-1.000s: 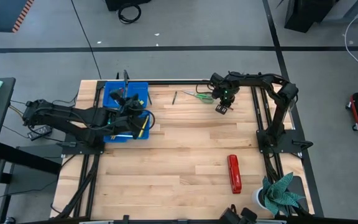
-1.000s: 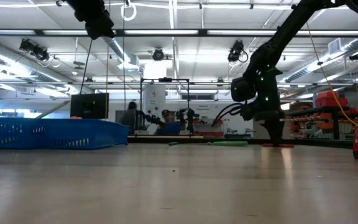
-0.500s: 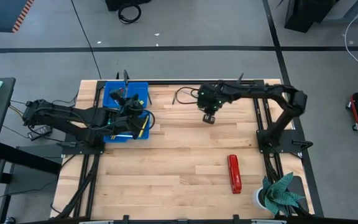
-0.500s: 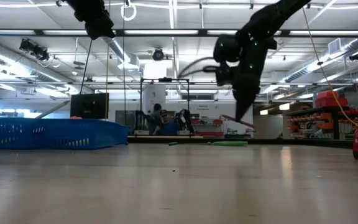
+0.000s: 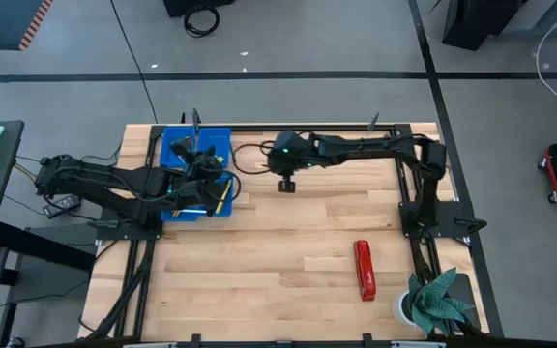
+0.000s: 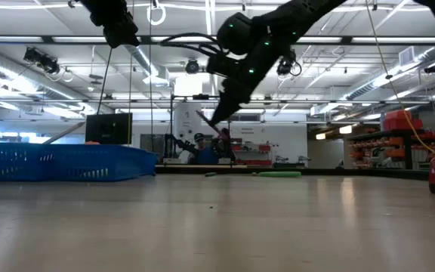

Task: Sort crayons/erasers/pens/pencils in bins
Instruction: Put the red crayon into the top left blue bin

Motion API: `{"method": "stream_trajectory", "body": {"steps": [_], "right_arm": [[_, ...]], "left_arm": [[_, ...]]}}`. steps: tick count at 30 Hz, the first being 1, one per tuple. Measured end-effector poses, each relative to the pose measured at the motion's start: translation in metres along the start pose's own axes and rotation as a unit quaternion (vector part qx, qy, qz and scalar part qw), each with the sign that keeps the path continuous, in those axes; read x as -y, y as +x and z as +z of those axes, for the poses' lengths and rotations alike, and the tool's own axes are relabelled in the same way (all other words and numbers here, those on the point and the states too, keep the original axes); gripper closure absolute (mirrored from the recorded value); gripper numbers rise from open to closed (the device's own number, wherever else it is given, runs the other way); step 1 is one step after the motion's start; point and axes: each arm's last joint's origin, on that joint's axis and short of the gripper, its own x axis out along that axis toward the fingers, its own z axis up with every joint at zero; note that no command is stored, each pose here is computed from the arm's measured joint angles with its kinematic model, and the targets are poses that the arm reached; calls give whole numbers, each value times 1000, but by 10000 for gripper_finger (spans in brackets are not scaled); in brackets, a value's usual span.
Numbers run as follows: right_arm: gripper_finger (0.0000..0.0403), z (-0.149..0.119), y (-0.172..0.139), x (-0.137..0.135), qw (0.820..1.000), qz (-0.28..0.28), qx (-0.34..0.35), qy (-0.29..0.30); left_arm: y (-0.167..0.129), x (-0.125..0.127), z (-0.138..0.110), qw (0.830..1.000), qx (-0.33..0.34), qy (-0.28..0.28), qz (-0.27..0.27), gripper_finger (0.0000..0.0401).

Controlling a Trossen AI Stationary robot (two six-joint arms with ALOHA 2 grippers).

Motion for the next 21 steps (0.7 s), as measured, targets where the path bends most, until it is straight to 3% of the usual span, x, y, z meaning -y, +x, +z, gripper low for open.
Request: {"method": "stream_trajectory", "body": {"steps": [9,12,16,18,21], "right_arm": [[374,16,-4,7,999,2,1,-42],[374,23,-24,10,999,-6,23,-43],[374,30,-62,15,998,-17,45,-41],[374,30,-82,20,998,-25,48,-30],[374,26,-108,29,998,-35,46,-8]], "left_arm": [[7,-4,9,998,9,-63,14,362],[18,5,11,997,32,-69,-15,345],[41,22,10,977,165,-56,-124,321],[47,21,8,967,211,-73,-126,309],[51,15,2,969,204,-77,-115,294]]}}
